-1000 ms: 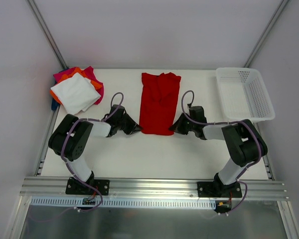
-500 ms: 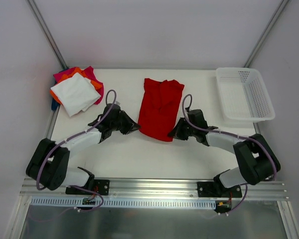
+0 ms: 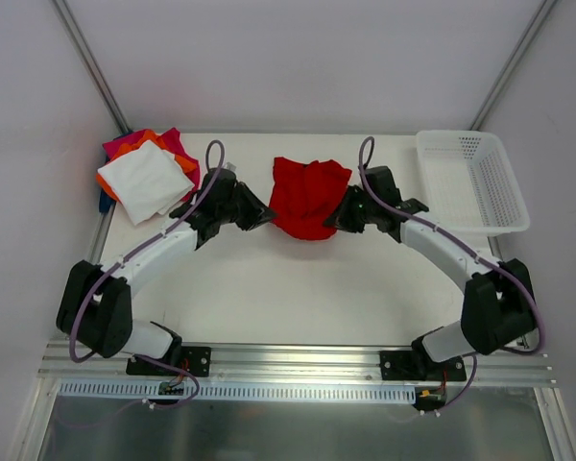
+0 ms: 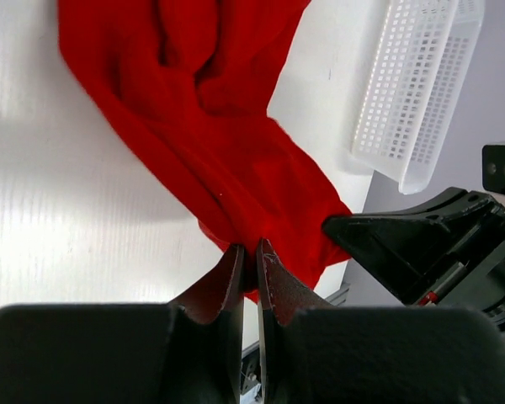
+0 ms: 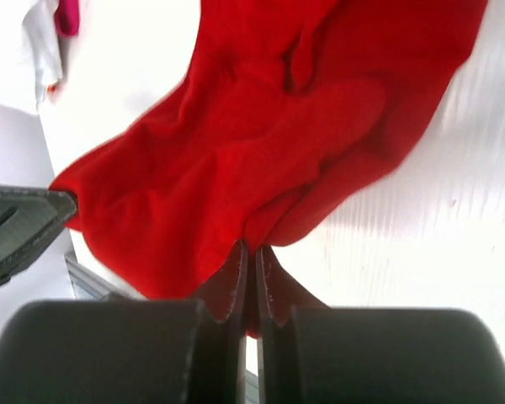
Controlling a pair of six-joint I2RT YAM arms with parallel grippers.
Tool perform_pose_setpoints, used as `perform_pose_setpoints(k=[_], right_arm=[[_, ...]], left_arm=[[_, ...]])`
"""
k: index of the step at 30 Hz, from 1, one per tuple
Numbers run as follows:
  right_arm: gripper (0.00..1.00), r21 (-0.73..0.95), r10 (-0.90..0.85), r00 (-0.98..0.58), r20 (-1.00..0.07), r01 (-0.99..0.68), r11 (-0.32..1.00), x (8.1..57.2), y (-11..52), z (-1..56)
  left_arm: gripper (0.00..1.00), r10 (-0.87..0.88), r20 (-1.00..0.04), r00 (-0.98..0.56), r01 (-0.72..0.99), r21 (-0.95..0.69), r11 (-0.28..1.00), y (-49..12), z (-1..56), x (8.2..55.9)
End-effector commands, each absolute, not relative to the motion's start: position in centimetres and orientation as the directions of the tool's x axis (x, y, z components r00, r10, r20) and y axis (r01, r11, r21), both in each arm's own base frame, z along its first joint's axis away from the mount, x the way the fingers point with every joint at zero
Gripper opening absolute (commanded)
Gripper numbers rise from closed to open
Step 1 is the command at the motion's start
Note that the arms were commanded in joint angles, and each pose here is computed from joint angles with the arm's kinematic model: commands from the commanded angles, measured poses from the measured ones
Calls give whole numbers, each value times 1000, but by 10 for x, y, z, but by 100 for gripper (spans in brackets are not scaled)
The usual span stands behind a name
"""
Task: Fold and stack the t-shirts
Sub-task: Fold the tshirt
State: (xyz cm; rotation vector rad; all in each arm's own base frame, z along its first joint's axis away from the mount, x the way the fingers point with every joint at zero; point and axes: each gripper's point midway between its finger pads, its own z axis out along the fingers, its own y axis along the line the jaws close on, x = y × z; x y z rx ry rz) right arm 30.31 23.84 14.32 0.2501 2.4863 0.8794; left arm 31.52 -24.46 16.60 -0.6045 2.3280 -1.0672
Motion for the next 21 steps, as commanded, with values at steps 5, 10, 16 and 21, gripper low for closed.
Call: perform_pose_setpoints(k=[5, 10, 16, 21], right_arm=[[1, 589, 341, -877, -338, 86, 804, 358, 229, 135], [1, 595, 367, -856, -365, 88, 799, 410, 221, 146], [1, 615, 420, -857, -299, 164, 772, 473, 210, 118], [8, 615, 477, -834, -276, 229, 755, 520, 204, 86]], left_arm=[[0, -541, -256, -801, -147, -793, 592, -268, 176, 388], [0, -559, -214, -801, -168, -816, 553, -271, 174, 438], [0, -568, -201, -798, -159, -839, 521, -274, 168, 498], [0, -570, -223, -791, -145, -836, 529, -271, 146, 540]])
